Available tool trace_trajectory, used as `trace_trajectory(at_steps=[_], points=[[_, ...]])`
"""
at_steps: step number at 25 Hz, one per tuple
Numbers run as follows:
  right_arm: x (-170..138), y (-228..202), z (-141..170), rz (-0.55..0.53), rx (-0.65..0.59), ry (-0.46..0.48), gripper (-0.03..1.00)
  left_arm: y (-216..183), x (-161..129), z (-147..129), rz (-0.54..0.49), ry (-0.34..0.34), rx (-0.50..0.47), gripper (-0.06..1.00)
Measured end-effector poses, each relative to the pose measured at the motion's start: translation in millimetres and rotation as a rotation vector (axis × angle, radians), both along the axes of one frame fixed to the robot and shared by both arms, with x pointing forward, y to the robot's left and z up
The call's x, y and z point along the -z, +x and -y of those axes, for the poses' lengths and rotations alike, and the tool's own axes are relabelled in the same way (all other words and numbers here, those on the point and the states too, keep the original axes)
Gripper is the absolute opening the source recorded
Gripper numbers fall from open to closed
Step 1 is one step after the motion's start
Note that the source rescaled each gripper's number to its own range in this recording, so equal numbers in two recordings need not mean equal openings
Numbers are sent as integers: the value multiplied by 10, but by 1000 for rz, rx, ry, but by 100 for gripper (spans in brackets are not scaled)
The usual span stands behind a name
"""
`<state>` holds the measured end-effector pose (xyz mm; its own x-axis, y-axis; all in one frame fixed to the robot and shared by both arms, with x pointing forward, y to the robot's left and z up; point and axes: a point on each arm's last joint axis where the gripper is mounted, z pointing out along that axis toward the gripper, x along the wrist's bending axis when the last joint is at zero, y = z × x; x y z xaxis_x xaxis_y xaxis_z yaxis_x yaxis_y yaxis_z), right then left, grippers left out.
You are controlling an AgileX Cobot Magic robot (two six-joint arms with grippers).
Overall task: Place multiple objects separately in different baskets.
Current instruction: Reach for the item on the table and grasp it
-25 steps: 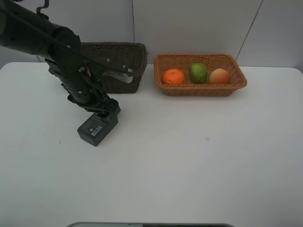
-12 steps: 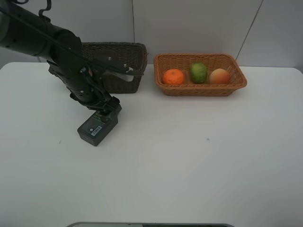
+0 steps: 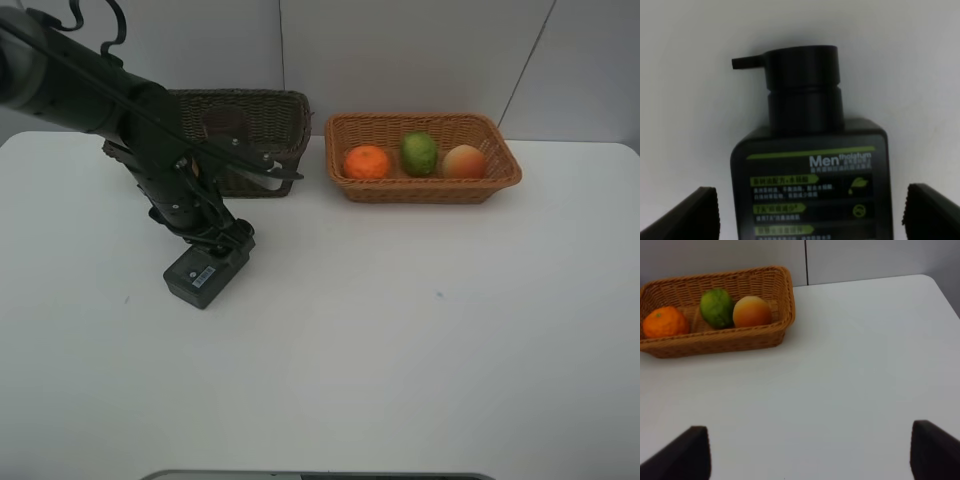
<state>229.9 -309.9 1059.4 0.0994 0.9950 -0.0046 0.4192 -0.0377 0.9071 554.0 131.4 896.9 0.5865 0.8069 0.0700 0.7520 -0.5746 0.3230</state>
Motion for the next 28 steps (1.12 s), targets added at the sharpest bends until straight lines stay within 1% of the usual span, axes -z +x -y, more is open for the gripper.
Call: trace_trajectory(at_steps=[8,20,21,22,23,28], points=[[0,0,0,0,0,0,77,-6,155,-6,-40,27,5,95],[0,0,0,0,0,0,77,-13,307,-12,-74,50,12,95],[0,0,0,0,0,0,77,-13,307,-12,-74,50,12,94],[0,0,0,0,0,0,77,-12,310,-11,-74,50,12,90],[0,0,0,0,0,0,77,-11,310,-13,-73,53,16,83],[0,0,0,0,0,0,77,-10,307,-9,-68,59,26,82]])
